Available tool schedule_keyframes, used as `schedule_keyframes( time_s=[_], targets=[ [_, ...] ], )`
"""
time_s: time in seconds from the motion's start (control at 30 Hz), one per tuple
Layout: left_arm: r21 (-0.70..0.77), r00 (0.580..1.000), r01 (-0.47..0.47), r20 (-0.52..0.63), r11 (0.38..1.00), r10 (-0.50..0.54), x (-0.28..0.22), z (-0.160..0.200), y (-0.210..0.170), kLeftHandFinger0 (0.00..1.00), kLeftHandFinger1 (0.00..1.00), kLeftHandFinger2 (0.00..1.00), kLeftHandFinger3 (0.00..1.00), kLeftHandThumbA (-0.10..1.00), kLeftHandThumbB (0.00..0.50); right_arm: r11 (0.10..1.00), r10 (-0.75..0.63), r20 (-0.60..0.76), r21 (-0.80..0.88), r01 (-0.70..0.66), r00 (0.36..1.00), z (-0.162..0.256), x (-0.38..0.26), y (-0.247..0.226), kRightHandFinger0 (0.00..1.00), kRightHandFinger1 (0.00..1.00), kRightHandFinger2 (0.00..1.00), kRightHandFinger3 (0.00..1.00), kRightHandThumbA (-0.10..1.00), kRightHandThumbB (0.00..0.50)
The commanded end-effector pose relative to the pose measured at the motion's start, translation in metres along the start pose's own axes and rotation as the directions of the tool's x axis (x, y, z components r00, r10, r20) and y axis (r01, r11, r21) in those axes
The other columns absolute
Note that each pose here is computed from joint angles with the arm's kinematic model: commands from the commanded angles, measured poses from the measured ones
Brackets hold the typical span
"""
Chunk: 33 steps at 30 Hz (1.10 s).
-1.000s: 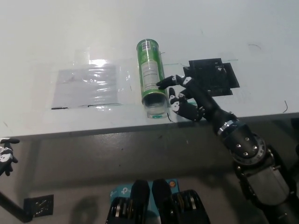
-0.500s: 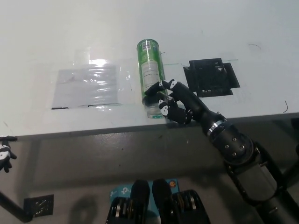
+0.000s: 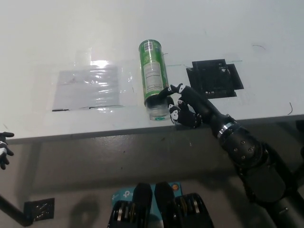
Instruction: The robot uses its right hand finger to pull out the chips tray kept inside a container in the middle of the desk
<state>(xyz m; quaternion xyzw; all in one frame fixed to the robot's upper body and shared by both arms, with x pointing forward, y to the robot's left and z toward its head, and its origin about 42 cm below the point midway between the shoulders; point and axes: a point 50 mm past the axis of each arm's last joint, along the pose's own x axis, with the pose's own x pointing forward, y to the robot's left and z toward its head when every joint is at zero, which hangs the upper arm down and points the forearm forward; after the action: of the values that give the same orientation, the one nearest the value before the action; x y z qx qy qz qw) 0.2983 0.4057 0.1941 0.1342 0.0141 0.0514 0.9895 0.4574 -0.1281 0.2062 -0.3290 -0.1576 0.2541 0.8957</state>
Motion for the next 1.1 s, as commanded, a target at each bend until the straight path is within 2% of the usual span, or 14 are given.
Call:
schedule_keyframes(
  time_s=[0.0, 0.17, 0.43, 0.47, 0.57, 0.6, 0.67, 0.7, 0.8, 0.83, 0.87, 0.9, 1.0, 1.07],
  targets=[
    [0.034, 0.998, -0.007, 0.06, 0.999, 0.005, 0.002, 0.023, 0.015, 0.23, 0.25, 0.31, 0.51, 0.33, 0.0, 0.995, -0.032, 0.054, -0.091, 0.037, 0.998, 0.006, 0.005, -0.016, 0.0, 0.0, 0.64, 0.65, -0.1, 0.266],
    [0.045, 0.998, -0.004, 0.067, 0.999, 0.001, 0.005, 0.027, 0.018, 0.26, 0.26, 0.32, 0.53, 0.32, 0.0, 0.995, -0.009, 0.038, -0.095, 0.013, 0.999, 0.002, 0.005, -0.006, 0.0, 0.02, 0.67, 0.67, -0.1, 0.26],
    [0.068, 0.996, -0.006, 0.088, 0.998, 0.0, 0.009, 0.034, 0.021, 0.25, 0.25, 0.31, 0.53, 0.33, 0.0, 0.991, 0.041, 0.026, -0.129, -0.038, 0.999, 0.001, 0.005, 0.023, 0.0, 0.0, 0.54, 0.68, -0.1, 0.259],
    [0.069, 0.996, -0.007, 0.092, 0.998, 0.001, 0.01, 0.036, 0.023, 0.24, 0.25, 0.3, 0.52, 0.33, 0.0, 0.99, 0.054, 0.01, -0.132, -0.053, 0.998, 0.001, 0.006, 0.026, 0.0, 0.02, 0.62, 0.7, -0.1, 0.242],
    [0.046, 0.995, -0.006, 0.099, 0.999, 0.001, 0.01, 0.038, 0.023, 0.23, 0.24, 0.3, 0.52, 0.33, 0.0, 0.986, 0.078, 0.016, -0.148, -0.075, 0.997, 0.001, 0.006, 0.035, 0.0, 0.06, 0.66, 0.75, -0.1, 0.222],
    [0.053, 0.995, -0.002, 0.103, 0.999, -0.004, 0.011, 0.037, 0.023, 0.23, 0.24, 0.3, 0.51, 0.33, 0.0, 0.983, 0.088, 0.026, -0.165, -0.083, 0.996, 0.003, 0.007, 0.038, 0.0, 0.02, 0.76, 0.78, -0.1, 0.214],
    [0.06, 0.995, -0.003, 0.105, 0.998, -0.004, 0.013, 0.039, 0.023, 0.23, 0.24, 0.3, 0.51, 0.34, 0.0, 0.978, 0.101, 0.049, -0.187, -0.09, 0.994, 0.007, 0.009, 0.041, 0.0, 0.01, 0.8, 0.8, -0.1, 0.209],
    [0.055, 0.995, -0.004, 0.104, 0.999, -0.002, 0.014, 0.039, 0.023, 0.23, 0.24, 0.3, 0.51, 0.34, 0.0, 0.977, 0.108, 0.059, -0.19, -0.095, 0.992, 0.007, 0.009, 0.042, 0.0, 0.0, 0.8, 0.8, -0.1, 0.209],
    [0.068, 0.993, 0.0, 0.117, 0.998, -0.008, 0.017, 0.044, 0.023, 0.23, 0.25, 0.3, 0.5, 0.35, 0.0, 0.967, 0.126, 0.058, -0.228, -0.11, 0.99, 0.007, 0.009, 0.045, 0.05, 0.13, 0.8, 0.83, -0.1, 0.198],
    [0.078, 0.993, -0.003, 0.115, 0.997, -0.006, 0.018, 0.044, 0.023, 0.24, 0.25, 0.3, 0.51, 0.35, 0.0, 0.965, 0.133, 0.055, -0.236, -0.116, 0.99, 0.007, 0.009, 0.046, 0.06, 0.14, 0.81, 0.83, -0.1, 0.197],
    [0.078, 0.993, -0.001, 0.116, 0.997, -0.008, 0.018, 0.045, 0.024, 0.24, 0.25, 0.3, 0.51, 0.35, 0.0, 0.966, 0.131, 0.055, -0.232, -0.115, 0.99, 0.005, 0.008, 0.048, 0.01, 0.1, 0.81, 0.82, -0.1, 0.199],
    [0.074, 0.993, -0.001, 0.118, 0.997, -0.008, 0.018, 0.046, 0.024, 0.24, 0.25, 0.3, 0.5, 0.35, 0.0, 0.966, 0.132, 0.053, -0.233, -0.116, 0.99, 0.004, 0.007, 0.048, 0.02, 0.09, 0.77, 0.81, -0.1, 0.206],
    [0.056, 0.993, 0.0, 0.116, 0.998, -0.006, 0.019, 0.048, 0.024, 0.23, 0.25, 0.3, 0.5, 0.35, 0.0, 0.96, 0.138, 0.021, -0.25, -0.128, 0.99, -0.002, -0.001, 0.048, 0.06, 0.12, 0.77, 0.82, -0.1, 0.212],
    [0.049, 0.993, -0.001, 0.114, 0.999, -0.005, 0.02, 0.048, 0.024, 0.23, 0.24, 0.29, 0.5, 0.35, 0.0, 0.963, 0.131, 0.017, -0.241, -0.123, 0.991, -0.007, -0.007, 0.049, 0.0, 0.04, 0.76, 0.81, -0.1, 0.216]
  ],
)
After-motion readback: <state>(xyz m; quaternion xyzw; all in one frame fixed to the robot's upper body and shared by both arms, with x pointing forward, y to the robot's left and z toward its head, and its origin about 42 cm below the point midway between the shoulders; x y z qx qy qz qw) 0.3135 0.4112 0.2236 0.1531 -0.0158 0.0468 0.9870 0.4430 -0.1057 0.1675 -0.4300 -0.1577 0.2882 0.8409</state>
